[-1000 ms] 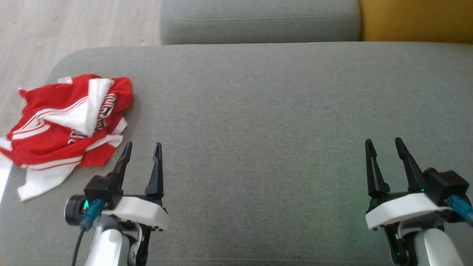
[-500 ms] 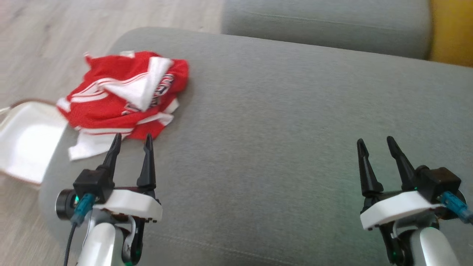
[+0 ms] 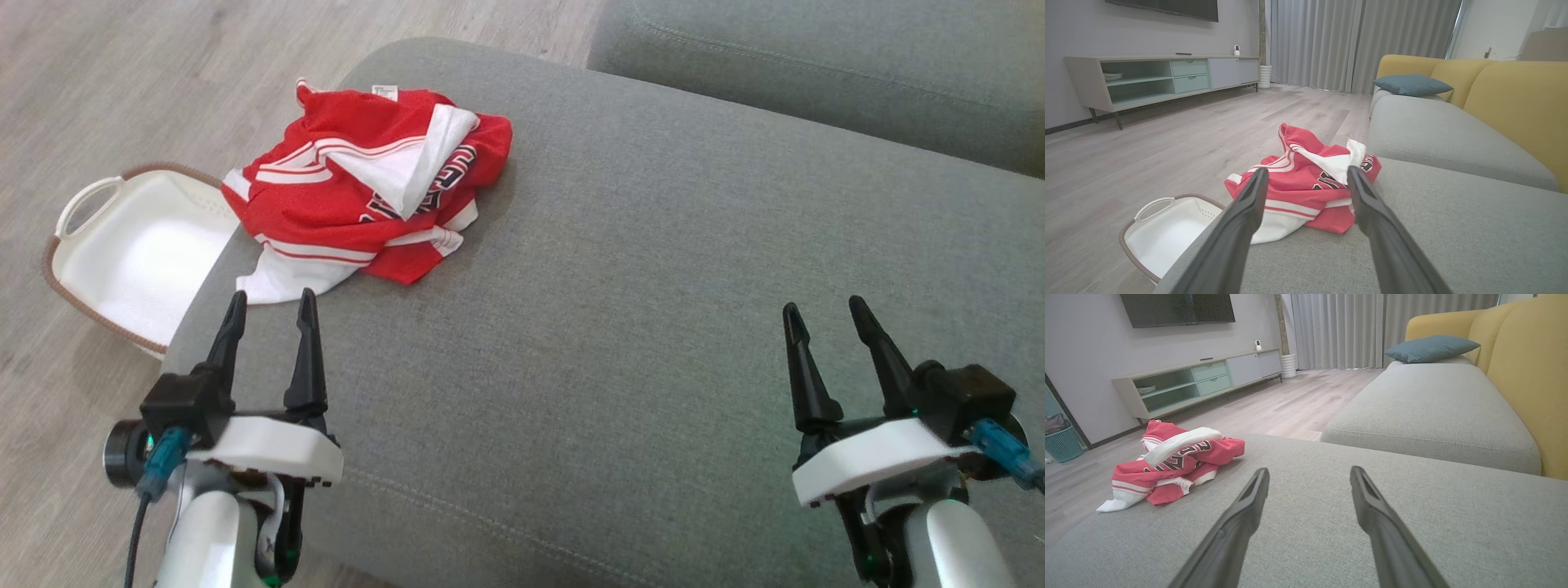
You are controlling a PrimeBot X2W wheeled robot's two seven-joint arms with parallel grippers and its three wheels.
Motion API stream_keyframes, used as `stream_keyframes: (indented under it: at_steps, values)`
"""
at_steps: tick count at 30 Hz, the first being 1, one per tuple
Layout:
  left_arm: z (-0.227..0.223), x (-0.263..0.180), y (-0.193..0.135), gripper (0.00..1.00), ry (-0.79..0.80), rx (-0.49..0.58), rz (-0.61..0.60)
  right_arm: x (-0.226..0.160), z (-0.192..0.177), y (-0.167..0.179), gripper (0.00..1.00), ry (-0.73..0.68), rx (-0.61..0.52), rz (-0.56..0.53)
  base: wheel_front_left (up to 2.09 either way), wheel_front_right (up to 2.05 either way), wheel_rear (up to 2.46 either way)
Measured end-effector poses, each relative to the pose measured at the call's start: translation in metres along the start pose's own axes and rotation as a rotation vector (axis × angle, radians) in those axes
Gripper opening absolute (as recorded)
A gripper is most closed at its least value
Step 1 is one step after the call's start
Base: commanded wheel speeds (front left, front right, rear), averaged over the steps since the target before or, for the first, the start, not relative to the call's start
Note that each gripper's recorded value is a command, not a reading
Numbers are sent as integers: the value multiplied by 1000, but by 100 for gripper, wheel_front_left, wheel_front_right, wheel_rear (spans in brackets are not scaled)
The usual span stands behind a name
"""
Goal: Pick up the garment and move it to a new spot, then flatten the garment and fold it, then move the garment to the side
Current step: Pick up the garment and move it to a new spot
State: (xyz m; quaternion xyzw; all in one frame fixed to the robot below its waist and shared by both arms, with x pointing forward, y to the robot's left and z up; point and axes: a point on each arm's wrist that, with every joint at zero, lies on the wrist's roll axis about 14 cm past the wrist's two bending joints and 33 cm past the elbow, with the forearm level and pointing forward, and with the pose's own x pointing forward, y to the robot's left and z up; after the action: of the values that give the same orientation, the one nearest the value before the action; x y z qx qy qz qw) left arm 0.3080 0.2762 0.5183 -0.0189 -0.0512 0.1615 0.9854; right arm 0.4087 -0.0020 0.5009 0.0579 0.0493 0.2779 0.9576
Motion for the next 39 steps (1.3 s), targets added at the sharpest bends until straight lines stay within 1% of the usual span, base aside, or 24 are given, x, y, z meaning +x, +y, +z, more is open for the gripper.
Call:
stream_keyframes:
  at_steps: [8, 12, 15, 18, 21, 24, 27, 30, 35, 39]
  values:
    - [-1, 2, 1, 100, 4, 7, 6, 3, -5, 0, 100, 20, 5, 4, 0, 0, 0]
    - [-6, 10, -4, 100, 20, 14, -8, 6, -10, -3, 100, 35, 12, 2, 0, 0, 0]
    - [-8, 28, -12, 100, 28, 25, -31, 10, -16, -8, 100, 58, 13, 1, 0, 0, 0]
    - [-11, 54, -21, 100, 34, 33, -59, 18, -16, -21, 100, 62, -3, -6, 0, 0, 0]
    - [-23, 83, -30, 100, 69, 29, -83, 27, -17, -36, 100, 66, -16, -19, 0, 0, 0]
    - [-38, 113, -33, 100, 118, 28, -80, 34, -28, -51, 100, 94, -19, -35, 0, 0, 0]
    - [-61, 139, -31, 100, 207, 34, -67, 37, -42, -65, 100, 129, -17, -50, 0, 0, 0]
    - [-91, 156, -25, 100, 333, 36, -44, 43, -52, -76, 100, 143, -16, -58, 0, 0, 0]
    - [-136, 163, -15, 100, 528, 30, 1, 47, -62, -88, 100, 154, -7, -76, 0, 0, 0]
    - [-158, 163, -13, 100, 642, 10, 23, 43, -68, -94, 100, 171, -5, -92, 0, 0, 0]
